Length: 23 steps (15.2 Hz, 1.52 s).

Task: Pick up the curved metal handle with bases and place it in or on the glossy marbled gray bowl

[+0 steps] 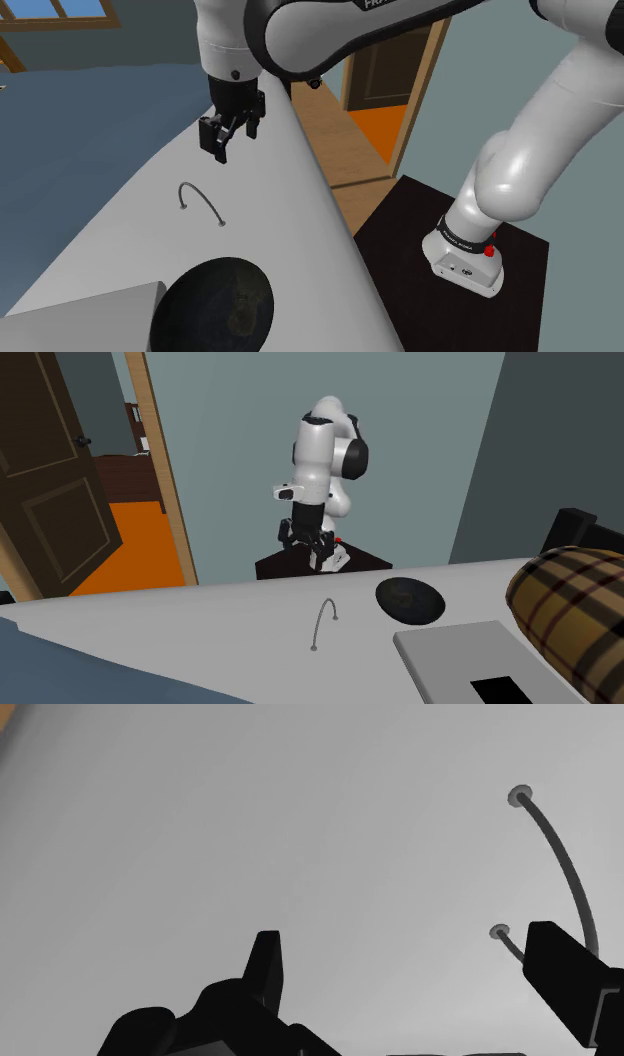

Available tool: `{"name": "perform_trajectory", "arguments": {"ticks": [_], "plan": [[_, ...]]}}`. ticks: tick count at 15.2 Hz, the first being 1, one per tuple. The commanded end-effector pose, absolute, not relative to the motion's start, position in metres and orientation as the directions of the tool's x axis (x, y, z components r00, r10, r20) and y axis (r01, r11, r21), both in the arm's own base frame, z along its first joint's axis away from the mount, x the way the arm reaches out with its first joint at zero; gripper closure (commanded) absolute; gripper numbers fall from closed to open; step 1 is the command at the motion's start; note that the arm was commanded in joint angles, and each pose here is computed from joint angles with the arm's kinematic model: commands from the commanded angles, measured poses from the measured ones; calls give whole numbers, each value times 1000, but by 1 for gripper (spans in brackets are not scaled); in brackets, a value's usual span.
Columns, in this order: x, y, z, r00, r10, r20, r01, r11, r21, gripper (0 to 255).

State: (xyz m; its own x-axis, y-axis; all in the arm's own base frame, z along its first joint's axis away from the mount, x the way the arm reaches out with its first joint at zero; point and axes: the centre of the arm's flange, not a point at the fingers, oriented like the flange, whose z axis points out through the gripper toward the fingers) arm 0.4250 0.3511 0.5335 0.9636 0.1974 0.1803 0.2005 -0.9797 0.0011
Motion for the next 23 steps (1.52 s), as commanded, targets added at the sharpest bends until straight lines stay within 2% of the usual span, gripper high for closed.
{"name": "perform_trajectory", "arguments": {"ticks": [1,7,15,23], "plan": [[430,379,532,958,211,193,215,-977,2,0],[443,455,530,940,254,229,258,-966,12,0],[452,458,491,939,254,230,259,-966,12,0],[452,458,491,939,254,230,259,-966,12,0]]}}
